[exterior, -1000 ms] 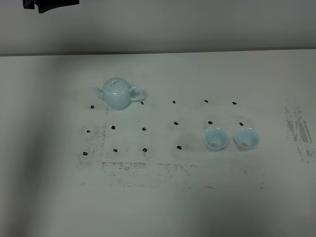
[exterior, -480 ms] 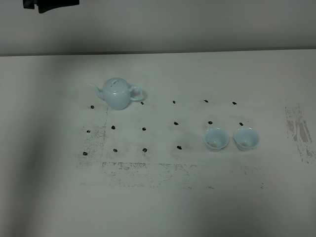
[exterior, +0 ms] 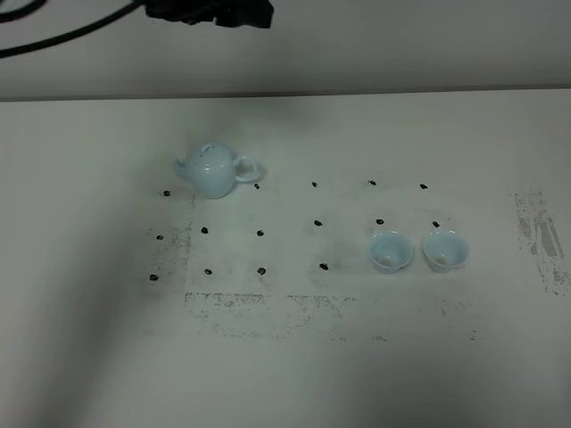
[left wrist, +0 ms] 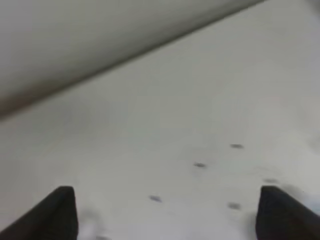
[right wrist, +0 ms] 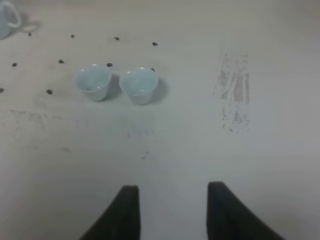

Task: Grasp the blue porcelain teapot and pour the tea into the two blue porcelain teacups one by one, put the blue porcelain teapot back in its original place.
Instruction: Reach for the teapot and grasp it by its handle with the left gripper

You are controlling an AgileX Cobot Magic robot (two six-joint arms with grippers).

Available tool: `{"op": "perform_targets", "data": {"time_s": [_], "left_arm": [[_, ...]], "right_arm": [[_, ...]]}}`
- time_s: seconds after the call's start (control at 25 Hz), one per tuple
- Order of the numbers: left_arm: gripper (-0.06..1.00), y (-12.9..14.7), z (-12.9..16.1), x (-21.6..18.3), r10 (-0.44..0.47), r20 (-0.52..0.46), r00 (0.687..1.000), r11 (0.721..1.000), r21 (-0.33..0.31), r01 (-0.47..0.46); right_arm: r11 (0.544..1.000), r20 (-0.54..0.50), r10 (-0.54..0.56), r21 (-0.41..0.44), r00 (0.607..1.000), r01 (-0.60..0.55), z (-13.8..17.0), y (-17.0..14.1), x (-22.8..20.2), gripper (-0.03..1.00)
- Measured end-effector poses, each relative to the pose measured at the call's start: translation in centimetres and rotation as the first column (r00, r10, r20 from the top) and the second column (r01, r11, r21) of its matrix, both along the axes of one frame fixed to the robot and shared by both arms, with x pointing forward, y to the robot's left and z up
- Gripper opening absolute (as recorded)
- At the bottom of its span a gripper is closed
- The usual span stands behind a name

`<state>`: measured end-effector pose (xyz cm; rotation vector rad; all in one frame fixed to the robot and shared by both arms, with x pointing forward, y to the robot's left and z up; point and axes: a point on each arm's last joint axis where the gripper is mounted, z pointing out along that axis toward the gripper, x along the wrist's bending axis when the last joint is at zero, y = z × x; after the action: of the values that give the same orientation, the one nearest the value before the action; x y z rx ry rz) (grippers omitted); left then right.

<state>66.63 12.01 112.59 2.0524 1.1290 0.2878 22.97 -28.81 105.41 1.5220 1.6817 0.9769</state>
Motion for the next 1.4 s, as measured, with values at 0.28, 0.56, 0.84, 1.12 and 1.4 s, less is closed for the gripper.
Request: {"op": "perform_targets", "data": {"time_s": [0.28, 0.56, 0.84, 1.12, 1.4], "left_arm": [[0.61, -5.8, -2.9, -0.7, 0.0, 0.235, 0.972, 0.878, 0.466, -0.112], [0.59, -6.5, -9.6, 1.3, -0.017, 0.177, 0.984, 0.748, 0.655, -0.105], [0.59, -6.6, -15.2, 2.7, 0.021, 0.149, 0.989, 0.67, 0.732, -0.124], [0.59, -6.3, -17.5, 3.2, 0.022, 0.135, 0.991, 0.598, 0.792, -0.121], [0.59, -6.2, -17.9, 2.8, -0.052, 0.049, 0.997, 0.559, 0.829, -0.012]], "right_arm": [[1.0, 0.0, 0.001, 0.001, 1.0, -0.001, 0.0, 0.0, 0.0, 0.3], [1.0, 0.0, 0.001, 0.002, 1.0, -0.001, 0.0, 0.0, 0.0, 0.3], [1.0, 0.0, 0.004, 0.005, 1.0, -0.004, 0.0, 0.1, 0.0, 0.3], [0.999, 0.001, 0.024, 0.035, 1.0, -0.024, 0.0, 0.3, 0.0, 0.3], [0.999, 0.001, 0.025, 0.037, 1.0, -0.025, 0.1, 0.4, 0.0, 0.3]]}}
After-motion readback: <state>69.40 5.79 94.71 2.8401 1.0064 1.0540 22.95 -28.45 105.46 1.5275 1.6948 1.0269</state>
